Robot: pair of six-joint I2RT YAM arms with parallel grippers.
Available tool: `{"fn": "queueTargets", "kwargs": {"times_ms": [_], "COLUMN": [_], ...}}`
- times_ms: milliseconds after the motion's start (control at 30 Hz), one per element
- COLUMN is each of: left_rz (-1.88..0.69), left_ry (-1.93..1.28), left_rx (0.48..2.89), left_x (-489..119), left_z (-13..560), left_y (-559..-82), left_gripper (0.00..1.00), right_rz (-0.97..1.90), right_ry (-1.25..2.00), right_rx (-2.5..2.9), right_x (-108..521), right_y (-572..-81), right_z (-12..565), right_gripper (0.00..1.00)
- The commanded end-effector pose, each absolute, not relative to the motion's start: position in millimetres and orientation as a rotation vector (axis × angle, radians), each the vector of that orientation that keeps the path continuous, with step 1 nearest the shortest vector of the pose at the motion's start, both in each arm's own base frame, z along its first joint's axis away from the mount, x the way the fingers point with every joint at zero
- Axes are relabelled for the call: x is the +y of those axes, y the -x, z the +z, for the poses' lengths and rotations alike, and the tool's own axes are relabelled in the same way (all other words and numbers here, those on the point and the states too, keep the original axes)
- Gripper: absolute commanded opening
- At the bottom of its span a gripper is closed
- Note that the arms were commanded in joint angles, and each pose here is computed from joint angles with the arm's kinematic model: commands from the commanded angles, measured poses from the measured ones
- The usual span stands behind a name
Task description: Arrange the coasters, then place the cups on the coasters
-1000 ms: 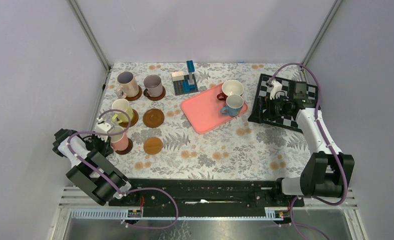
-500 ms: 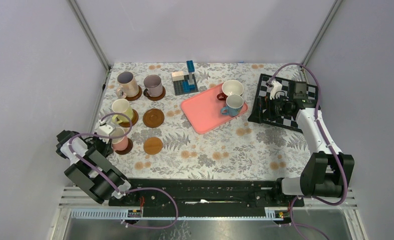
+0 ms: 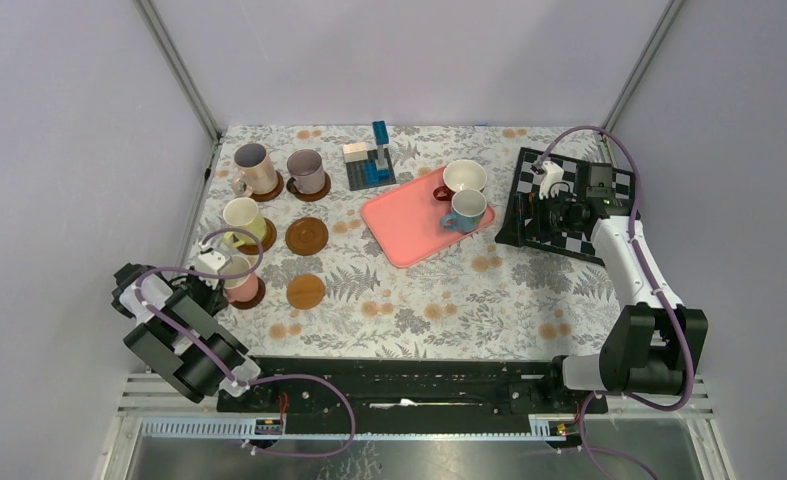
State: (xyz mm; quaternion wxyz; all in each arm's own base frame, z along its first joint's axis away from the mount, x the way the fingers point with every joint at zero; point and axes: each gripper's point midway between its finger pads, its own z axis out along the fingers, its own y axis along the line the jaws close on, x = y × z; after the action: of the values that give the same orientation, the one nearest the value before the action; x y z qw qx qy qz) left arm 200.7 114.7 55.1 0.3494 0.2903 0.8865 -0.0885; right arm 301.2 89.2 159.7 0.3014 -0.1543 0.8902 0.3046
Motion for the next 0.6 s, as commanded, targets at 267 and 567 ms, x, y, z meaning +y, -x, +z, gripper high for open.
{"fn": "queueTargets", "kwargs": {"times_ms": [267, 567], "left_rz": [-0.263, -0.237], "left_ry": [-0.782, -0.774], "left_rx": [2.222, 2.245], "left_x": [107.5, 114.2], "left_z": [60.0, 57.6], "left_y": [-205.3, -204.0], "left_gripper": [0.11, 0.36], "right_rz": [0.849, 0.849], "right_ry": [0.424, 0.426], "right_rx": [2.318, 2.314], "right_x": [94.3, 94.5], "right_y": [-303.3, -303.0], "right_z": [171.3, 173.0], "right_gripper": [0.98, 0.98]}}
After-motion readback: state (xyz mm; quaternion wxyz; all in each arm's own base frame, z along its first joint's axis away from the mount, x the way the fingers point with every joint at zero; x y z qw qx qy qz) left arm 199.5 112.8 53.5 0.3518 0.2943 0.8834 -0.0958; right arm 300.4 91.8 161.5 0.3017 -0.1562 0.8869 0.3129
